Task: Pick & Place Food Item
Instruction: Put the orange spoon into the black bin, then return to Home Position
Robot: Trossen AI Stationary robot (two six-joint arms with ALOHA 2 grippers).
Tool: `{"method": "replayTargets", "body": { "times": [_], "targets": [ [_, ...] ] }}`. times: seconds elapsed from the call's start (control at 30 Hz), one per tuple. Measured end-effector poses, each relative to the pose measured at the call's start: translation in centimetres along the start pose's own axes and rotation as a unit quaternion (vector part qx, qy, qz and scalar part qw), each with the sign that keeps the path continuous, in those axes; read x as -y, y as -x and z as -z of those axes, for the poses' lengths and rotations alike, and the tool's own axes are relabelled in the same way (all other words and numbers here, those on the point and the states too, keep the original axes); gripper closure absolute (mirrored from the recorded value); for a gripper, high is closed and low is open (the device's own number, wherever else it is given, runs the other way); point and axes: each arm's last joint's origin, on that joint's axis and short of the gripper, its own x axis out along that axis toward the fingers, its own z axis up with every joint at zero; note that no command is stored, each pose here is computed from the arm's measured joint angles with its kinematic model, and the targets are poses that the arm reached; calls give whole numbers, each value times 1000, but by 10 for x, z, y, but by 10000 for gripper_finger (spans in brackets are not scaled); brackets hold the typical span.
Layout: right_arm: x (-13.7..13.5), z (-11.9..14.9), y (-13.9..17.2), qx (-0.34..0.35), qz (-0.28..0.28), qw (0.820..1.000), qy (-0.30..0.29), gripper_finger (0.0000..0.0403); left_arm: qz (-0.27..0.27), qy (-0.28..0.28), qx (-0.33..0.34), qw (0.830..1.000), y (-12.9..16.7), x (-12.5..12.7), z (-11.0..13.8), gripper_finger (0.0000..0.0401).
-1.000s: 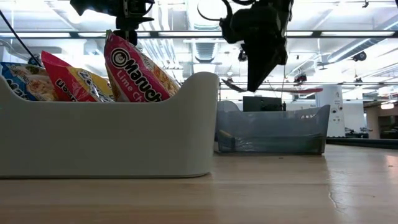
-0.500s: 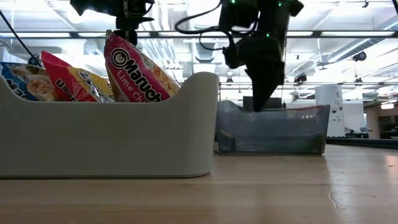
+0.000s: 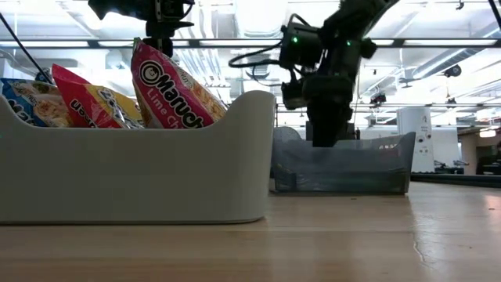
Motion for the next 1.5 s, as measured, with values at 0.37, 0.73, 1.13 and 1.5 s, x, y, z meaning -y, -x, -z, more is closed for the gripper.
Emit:
{"method": "replayTargets", "body": {
  "times": [0.37, 0.73, 1.13, 1.5],
  "targets": [
    [5, 8, -16, 31, -23, 999, 21, 395, 0, 1, 0, 1000, 0, 0, 0, 249],
    [-1, 4, -11, 29, -30, 998, 49, 395, 0, 1, 0, 1000, 0, 0, 0, 249],
    [-10, 8, -12, 19, -33, 995, 94, 372, 0, 1, 0, 1000, 0, 0, 0, 249],
    [-10, 7, -12, 22, -27, 994, 100, 175, 0, 0, 0, 1000, 0, 0, 0, 249]
  ]
}}
